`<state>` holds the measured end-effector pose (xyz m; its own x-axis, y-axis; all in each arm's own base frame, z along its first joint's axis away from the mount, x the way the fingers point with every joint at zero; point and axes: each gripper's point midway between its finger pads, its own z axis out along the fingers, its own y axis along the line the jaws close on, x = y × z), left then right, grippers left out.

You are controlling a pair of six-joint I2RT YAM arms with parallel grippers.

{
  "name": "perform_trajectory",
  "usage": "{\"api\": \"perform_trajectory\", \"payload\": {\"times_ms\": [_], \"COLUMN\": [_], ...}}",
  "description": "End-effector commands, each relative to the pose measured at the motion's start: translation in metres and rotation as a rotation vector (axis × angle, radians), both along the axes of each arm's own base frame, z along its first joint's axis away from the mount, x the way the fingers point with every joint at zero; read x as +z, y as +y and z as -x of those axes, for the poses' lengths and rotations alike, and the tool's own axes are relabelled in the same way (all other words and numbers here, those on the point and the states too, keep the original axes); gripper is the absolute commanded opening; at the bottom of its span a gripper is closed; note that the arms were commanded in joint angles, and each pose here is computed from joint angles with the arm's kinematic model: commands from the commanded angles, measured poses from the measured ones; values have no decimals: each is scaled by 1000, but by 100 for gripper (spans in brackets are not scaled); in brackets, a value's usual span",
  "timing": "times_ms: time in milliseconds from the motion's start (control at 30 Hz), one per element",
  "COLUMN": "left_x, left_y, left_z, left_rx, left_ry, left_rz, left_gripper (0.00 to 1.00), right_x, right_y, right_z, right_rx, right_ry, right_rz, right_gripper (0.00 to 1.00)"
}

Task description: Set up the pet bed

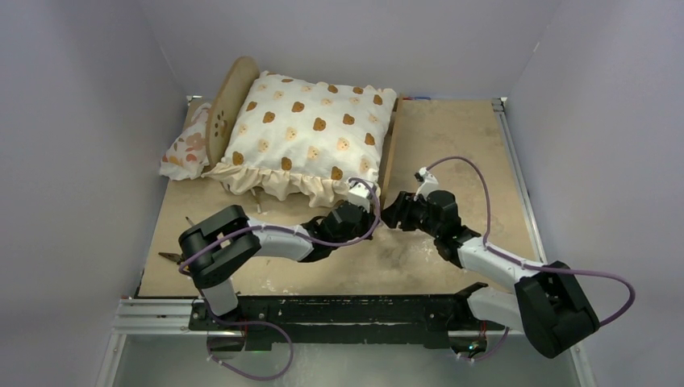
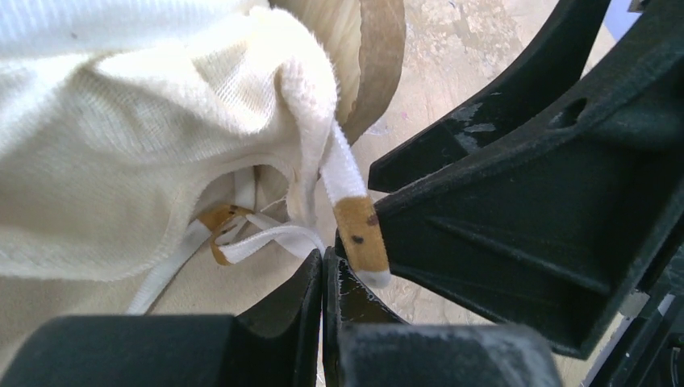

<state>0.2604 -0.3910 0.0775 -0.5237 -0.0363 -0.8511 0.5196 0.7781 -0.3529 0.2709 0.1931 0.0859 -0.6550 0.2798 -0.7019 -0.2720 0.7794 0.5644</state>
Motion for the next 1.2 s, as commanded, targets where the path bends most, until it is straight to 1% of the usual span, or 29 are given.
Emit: {"api": "perform_trajectory", "payload": {"times_ms": [0,167,433,700,833,867,1000,1133,1167], "left_x": [31,41,47,51,46,44,37,31,31], "left_y": [-10,-12,-18,-16,-18,-19,-21,-23,-23], "left_z": [-1,6,19,29,32,32,29,24,24], "left_rx": [-22,-73,-181,-252,-287,-292,-301,-303,-302], "left_ry": [-62,-116,-187,-269,-287,-289,-303,-318,-322], "left_rz": [157,213,257,272,260,252,211,165,161], "left_gripper": [0,0,0,0,0,0,1,2,3], "right_x": [8,11,11,-4,-4,-3,-4,-6,-7], "right_y": [13,17,24,22,25,26,27,28,29], "right_z": [9,12,18,22,23,23,25,28,29], "right_rx": [41,26,41,32,52,57,76,95,100], "right_ry": [11,43,99,160,163,162,165,174,177], "right_rz": [-93,-163,-229,-243,-258,-258,-254,-249,-246], "right_gripper": [56,50,50,49,41,38,29,23,20]}}
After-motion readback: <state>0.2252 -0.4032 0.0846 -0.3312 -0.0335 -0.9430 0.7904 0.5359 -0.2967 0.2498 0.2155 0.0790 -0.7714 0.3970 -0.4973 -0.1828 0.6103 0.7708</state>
